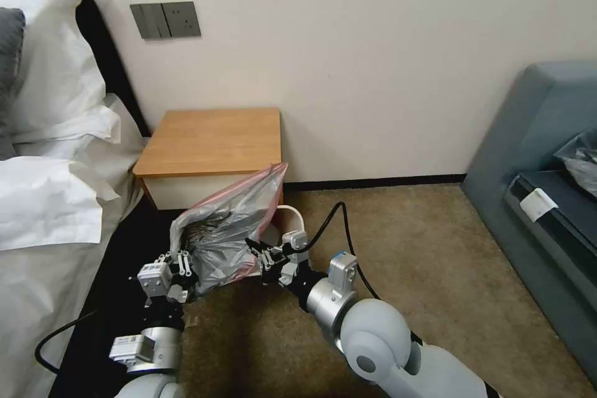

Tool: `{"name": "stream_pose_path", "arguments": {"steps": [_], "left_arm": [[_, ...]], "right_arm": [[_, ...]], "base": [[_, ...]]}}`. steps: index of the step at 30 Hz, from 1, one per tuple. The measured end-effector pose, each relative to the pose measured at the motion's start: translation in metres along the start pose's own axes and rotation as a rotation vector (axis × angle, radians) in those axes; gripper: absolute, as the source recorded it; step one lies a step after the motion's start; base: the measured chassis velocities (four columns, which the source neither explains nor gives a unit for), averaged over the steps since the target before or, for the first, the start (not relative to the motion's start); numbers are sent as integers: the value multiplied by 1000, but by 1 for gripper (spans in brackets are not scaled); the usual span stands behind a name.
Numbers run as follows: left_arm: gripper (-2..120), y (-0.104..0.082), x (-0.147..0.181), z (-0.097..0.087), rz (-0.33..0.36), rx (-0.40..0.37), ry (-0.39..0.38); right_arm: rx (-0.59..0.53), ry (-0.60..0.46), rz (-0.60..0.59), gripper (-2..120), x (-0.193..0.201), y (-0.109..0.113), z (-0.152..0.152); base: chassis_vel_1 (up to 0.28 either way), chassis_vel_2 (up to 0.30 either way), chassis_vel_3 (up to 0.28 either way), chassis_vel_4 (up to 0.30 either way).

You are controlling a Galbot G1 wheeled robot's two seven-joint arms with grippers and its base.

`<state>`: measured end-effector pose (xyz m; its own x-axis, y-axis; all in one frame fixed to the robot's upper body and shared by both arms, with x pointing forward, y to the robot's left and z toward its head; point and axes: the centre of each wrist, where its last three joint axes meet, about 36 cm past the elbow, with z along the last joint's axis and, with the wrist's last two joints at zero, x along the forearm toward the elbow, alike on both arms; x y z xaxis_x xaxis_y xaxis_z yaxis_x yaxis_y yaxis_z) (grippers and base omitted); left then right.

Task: Pick up the garbage bag from the table and place it over the trash can.

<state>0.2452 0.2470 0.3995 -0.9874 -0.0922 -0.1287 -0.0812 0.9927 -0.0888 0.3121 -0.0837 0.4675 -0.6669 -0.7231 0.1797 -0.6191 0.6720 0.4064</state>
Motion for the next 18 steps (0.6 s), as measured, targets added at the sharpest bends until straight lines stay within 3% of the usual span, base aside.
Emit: {"name": "stream_pose_path", "arguments": {"steps": [5,18], "left_arm": [[7,2,-3,-5,-28,14,-11],[7,3,-5,-17,-54,56,-32]], "right_arm": [[-31,26,41,0,40,16,-5],[-27,42,77,0,75,21,4]], "base": [[0,0,0,0],[0,0,0,0]]}}
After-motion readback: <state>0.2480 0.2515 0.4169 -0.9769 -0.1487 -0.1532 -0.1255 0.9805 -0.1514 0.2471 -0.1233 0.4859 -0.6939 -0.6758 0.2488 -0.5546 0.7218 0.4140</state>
